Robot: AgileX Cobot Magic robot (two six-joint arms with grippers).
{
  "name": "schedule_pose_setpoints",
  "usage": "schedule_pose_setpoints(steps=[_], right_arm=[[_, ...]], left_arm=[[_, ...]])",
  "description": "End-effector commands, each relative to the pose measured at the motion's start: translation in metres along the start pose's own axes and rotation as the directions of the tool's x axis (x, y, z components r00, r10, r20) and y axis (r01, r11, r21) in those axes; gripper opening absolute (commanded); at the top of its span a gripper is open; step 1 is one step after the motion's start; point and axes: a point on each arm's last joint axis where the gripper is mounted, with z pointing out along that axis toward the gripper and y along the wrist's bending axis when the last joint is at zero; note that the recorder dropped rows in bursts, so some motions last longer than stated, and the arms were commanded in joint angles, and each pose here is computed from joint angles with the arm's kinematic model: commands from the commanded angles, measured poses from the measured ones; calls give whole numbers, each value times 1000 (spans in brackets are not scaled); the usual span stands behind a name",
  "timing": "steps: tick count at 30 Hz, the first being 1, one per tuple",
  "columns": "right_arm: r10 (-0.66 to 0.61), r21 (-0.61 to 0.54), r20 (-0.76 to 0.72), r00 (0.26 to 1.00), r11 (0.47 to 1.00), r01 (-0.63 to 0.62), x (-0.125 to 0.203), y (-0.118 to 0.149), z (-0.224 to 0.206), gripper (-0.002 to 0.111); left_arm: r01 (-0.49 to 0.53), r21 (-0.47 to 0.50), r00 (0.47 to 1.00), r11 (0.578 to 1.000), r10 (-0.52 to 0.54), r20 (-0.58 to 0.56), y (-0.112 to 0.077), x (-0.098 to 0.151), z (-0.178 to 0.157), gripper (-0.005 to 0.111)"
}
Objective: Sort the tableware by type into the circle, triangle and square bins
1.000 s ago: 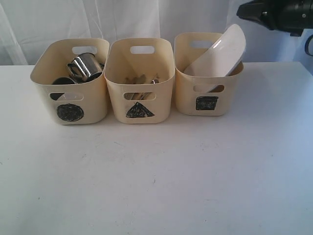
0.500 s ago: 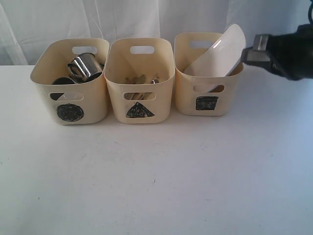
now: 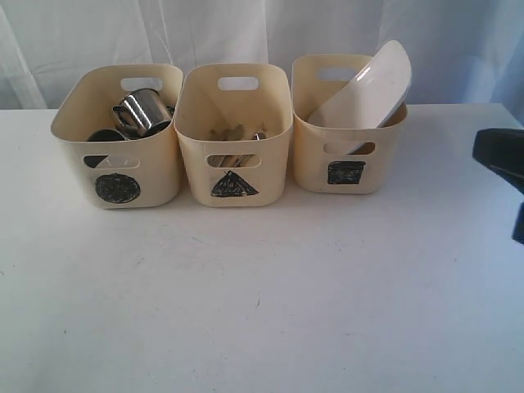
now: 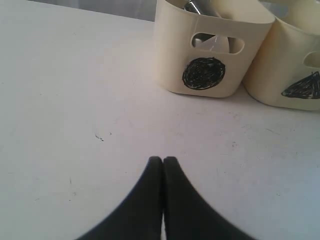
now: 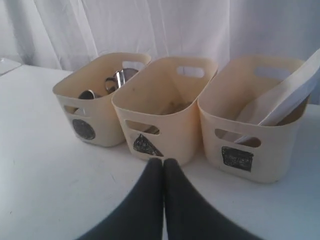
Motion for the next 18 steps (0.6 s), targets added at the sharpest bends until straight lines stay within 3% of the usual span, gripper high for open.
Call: schedule_pose_setpoints(steps=[1, 18], right_arm=[[-7, 3, 73, 997, 1000, 7, 0, 13, -20, 0], [-19, 28, 119, 993, 999, 16, 7, 16, -28, 0]], left_arm=[[2, -1, 1000, 1000, -2, 5, 0, 1, 0, 0], [2, -1, 1000, 1000, -2, 5, 0, 1, 0, 0]])
